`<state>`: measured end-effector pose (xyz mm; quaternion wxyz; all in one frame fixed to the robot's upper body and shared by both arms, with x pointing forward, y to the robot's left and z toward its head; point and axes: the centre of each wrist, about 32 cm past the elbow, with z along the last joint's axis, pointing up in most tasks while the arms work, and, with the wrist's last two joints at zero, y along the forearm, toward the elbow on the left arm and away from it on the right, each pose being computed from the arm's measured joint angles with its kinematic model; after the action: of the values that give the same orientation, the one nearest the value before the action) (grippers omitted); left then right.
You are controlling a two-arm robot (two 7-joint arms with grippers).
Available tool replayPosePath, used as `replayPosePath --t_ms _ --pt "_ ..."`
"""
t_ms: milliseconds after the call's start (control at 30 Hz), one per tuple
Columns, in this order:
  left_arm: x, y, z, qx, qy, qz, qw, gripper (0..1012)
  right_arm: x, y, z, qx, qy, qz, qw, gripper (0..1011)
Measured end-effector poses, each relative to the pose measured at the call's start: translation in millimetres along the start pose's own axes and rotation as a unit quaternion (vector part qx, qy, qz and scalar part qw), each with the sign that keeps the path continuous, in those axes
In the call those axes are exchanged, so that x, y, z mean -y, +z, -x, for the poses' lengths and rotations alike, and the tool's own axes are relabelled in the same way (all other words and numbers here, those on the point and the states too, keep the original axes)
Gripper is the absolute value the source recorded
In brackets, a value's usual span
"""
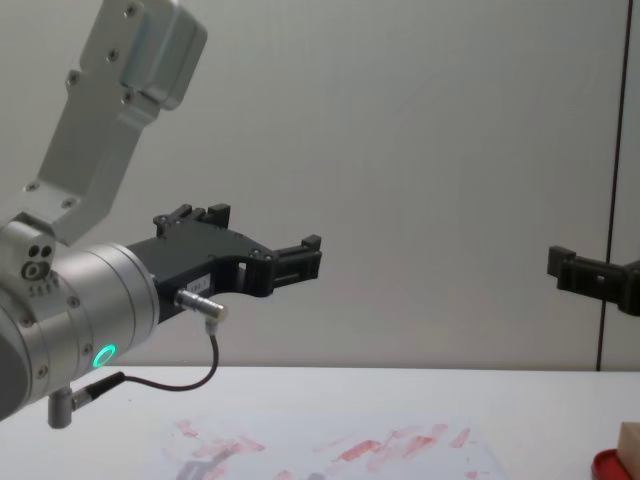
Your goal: Use the one hand to pick up the stamp and affix it onto the A4 paper.
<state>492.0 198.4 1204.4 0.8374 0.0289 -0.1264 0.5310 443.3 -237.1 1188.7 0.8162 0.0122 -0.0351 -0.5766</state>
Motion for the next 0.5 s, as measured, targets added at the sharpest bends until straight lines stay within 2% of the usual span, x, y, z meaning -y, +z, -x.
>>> replayPosePath --t_ms 500 --pt "0.0 0.0 0.0 0.0 0.0 0.0 1.0 1003 0.0 0.0 0.0 0.0 0.0 0.0 1.0 1001"
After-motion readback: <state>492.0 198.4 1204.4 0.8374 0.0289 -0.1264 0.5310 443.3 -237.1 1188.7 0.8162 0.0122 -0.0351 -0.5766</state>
